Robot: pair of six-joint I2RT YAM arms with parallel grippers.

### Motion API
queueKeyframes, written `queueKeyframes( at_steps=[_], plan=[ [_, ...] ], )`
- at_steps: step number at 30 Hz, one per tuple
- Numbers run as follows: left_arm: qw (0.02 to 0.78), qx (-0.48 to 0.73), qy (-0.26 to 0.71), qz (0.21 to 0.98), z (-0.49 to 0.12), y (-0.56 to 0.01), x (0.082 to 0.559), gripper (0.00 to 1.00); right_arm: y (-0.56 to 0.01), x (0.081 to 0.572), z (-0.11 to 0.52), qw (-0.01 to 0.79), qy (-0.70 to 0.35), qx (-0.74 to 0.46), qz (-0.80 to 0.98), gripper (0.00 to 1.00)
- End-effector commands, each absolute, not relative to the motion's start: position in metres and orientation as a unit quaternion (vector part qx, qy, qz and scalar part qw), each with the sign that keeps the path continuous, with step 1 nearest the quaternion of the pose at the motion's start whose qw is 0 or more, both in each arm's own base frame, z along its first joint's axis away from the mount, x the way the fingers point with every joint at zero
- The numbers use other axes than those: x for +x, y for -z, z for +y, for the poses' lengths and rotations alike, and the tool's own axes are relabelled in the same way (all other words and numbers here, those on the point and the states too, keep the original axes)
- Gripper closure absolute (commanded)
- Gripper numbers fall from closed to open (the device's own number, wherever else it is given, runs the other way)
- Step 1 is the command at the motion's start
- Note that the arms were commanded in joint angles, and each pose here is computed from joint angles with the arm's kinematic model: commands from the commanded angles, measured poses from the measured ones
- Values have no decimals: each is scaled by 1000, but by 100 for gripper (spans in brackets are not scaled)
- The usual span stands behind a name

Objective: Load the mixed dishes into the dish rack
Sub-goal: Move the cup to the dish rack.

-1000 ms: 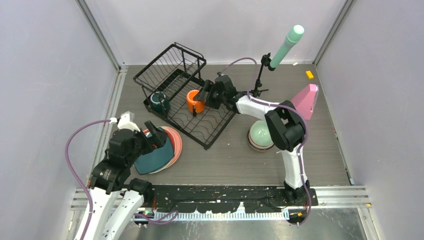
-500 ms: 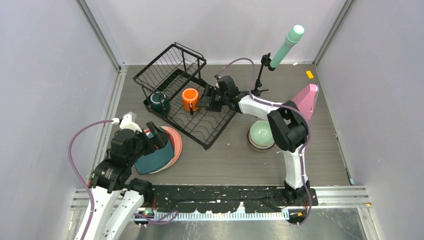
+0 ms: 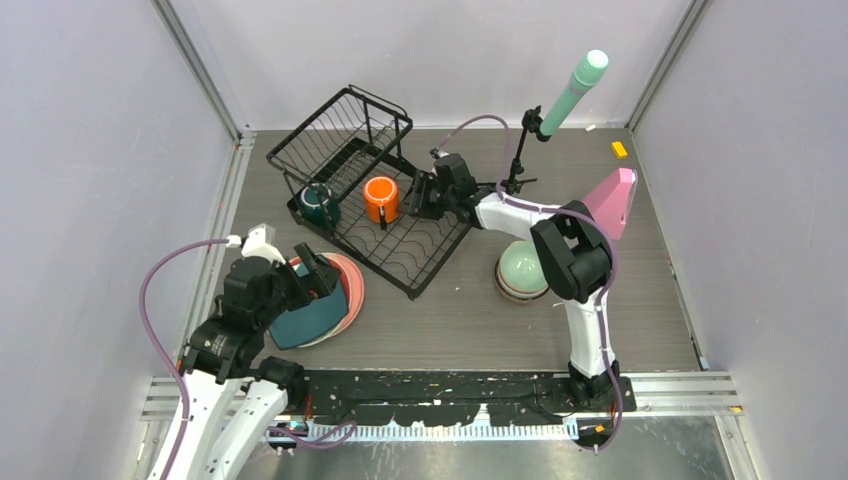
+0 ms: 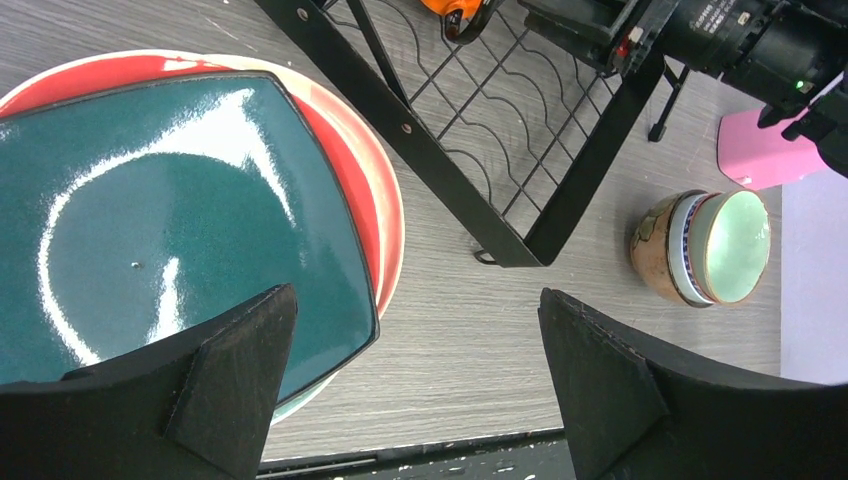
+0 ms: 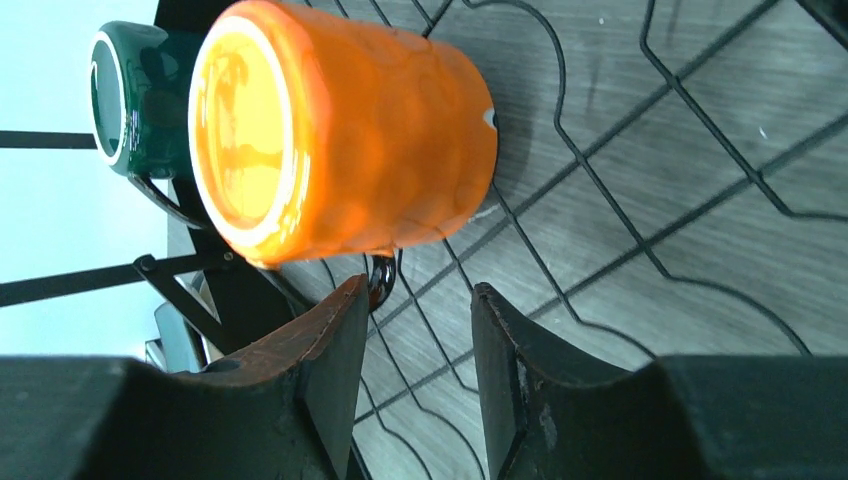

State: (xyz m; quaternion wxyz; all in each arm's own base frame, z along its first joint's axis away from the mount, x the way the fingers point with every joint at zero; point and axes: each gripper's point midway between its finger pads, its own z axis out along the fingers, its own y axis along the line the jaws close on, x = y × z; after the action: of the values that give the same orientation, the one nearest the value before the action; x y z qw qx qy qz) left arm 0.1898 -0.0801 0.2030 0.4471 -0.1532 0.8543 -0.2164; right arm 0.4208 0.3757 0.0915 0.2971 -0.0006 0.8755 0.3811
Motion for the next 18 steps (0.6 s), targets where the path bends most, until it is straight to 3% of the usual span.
queueKeyframes(
  at_steps=[1,8,18],
  plan=[
    [468,-154,221,842,-77,-219,189,6,-114,441,401,342,-399,-25,851,52],
    [479,-154,184,844,-61,-226,179,5,-107,452,412,358,-404,62,840,53],
    [470,-159,199,845,-68,-220,181,5,-108,477,436,400,-387,72,828,53]
  ],
)
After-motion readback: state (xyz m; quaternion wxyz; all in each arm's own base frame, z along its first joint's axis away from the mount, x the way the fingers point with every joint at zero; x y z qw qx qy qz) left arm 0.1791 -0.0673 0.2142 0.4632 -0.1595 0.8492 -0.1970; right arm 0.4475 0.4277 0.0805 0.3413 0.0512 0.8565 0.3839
